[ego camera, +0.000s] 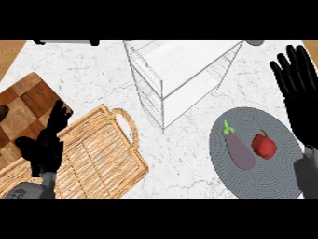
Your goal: Pick the bell pepper from the placemat and place it in the tiered shelf
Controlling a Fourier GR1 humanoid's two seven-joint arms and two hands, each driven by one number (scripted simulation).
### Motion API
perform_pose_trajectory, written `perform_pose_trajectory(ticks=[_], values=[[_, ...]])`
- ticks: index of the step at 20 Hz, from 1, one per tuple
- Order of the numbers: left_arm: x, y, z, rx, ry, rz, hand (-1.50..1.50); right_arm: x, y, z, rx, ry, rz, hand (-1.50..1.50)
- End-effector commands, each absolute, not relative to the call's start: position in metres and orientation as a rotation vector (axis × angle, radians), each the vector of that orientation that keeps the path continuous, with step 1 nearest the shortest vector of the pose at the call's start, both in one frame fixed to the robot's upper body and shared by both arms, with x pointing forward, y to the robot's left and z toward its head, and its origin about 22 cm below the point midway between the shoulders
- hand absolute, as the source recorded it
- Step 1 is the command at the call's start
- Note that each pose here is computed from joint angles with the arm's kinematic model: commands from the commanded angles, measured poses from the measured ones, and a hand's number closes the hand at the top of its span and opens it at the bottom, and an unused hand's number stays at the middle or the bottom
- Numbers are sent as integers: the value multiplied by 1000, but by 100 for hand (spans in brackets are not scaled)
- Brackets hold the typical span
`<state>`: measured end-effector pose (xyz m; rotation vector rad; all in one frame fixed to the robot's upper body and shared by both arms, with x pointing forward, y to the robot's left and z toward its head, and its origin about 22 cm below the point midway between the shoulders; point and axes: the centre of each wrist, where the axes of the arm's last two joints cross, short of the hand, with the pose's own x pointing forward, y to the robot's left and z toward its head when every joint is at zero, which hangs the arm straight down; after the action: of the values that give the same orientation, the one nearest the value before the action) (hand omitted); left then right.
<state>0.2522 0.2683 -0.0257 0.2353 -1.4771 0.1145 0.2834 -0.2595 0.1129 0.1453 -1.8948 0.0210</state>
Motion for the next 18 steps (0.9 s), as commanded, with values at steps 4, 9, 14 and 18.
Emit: perform_pose_trajectory(ticks=[4, 9, 14, 18], values=[[225, 289, -44, 290, -1266, 169, 0, 239, -344, 100, -592, -1874, -122, 150], [204, 298, -30, 261, -1191, 233, 0, 170, -411, 29, -1039, -1354, -390, 150], [210, 302, -24, 167, -1152, 139, 0, 128, -380, -1, -1114, -1401, -419, -150], [225, 300, -15, 139, -1124, 105, 0, 103, -352, -6, -1024, -1451, -279, -150]])
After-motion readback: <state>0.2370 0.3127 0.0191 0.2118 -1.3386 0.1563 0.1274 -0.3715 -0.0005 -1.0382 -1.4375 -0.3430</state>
